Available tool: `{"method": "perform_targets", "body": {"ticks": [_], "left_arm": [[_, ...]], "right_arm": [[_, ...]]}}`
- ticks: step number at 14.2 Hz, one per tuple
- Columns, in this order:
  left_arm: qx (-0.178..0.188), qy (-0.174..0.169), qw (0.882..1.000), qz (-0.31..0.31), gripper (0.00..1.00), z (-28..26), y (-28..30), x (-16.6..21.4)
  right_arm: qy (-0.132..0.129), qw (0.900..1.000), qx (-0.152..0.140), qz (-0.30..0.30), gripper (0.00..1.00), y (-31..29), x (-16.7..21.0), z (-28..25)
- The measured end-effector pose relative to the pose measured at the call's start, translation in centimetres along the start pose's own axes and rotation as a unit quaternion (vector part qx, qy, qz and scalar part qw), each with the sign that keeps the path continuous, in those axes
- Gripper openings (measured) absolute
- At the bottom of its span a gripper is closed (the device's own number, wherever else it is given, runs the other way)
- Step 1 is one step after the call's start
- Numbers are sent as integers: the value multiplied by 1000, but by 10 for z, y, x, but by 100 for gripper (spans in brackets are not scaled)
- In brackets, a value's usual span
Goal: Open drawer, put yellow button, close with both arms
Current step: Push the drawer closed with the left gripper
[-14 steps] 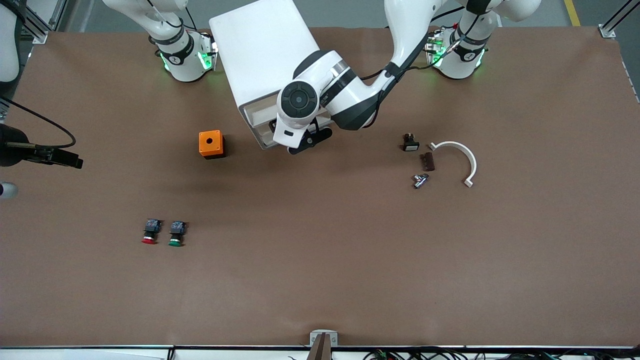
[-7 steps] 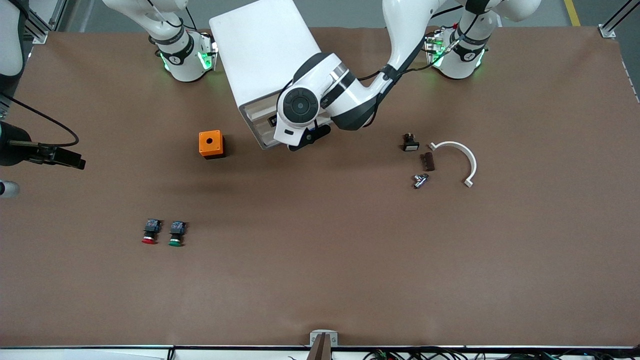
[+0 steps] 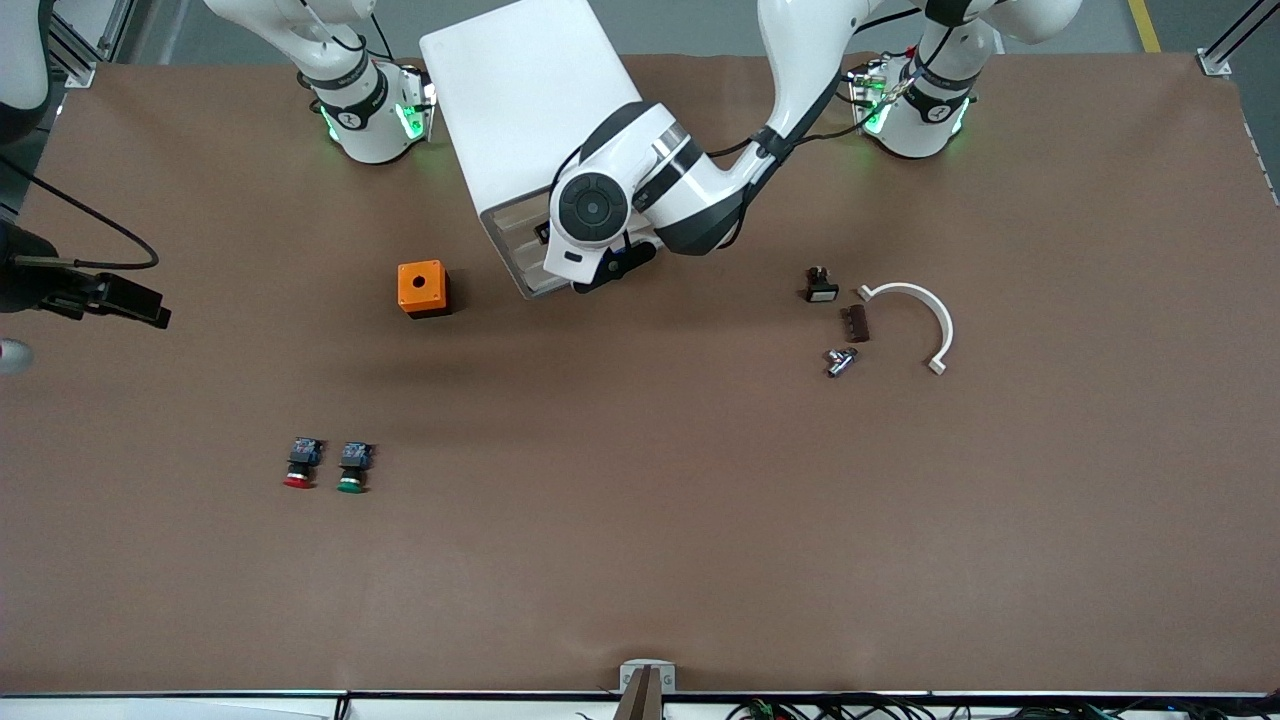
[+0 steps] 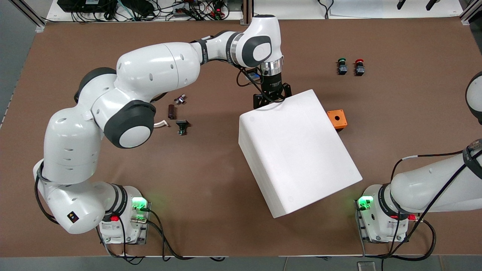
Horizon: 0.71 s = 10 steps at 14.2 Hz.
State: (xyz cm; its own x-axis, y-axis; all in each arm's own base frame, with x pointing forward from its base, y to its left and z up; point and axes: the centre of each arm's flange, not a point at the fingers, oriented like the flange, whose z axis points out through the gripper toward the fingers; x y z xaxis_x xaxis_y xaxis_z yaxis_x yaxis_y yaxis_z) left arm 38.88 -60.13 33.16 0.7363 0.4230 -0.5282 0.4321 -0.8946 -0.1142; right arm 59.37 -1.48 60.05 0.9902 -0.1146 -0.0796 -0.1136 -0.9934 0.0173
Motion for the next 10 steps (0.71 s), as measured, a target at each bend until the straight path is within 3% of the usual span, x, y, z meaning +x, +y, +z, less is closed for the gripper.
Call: {"method": "perform_targets", "body": {"ticks": [6,10], "left_arm": [[-2,1,1000,-2,100,-3,0,2],[-19,24,999,-27,100,-32,-6,13]], "right_arm": [[25,1000,2,-11,100,-12,-18,-26],[37,999,4,-11,100,-9,-38,-38]]}}
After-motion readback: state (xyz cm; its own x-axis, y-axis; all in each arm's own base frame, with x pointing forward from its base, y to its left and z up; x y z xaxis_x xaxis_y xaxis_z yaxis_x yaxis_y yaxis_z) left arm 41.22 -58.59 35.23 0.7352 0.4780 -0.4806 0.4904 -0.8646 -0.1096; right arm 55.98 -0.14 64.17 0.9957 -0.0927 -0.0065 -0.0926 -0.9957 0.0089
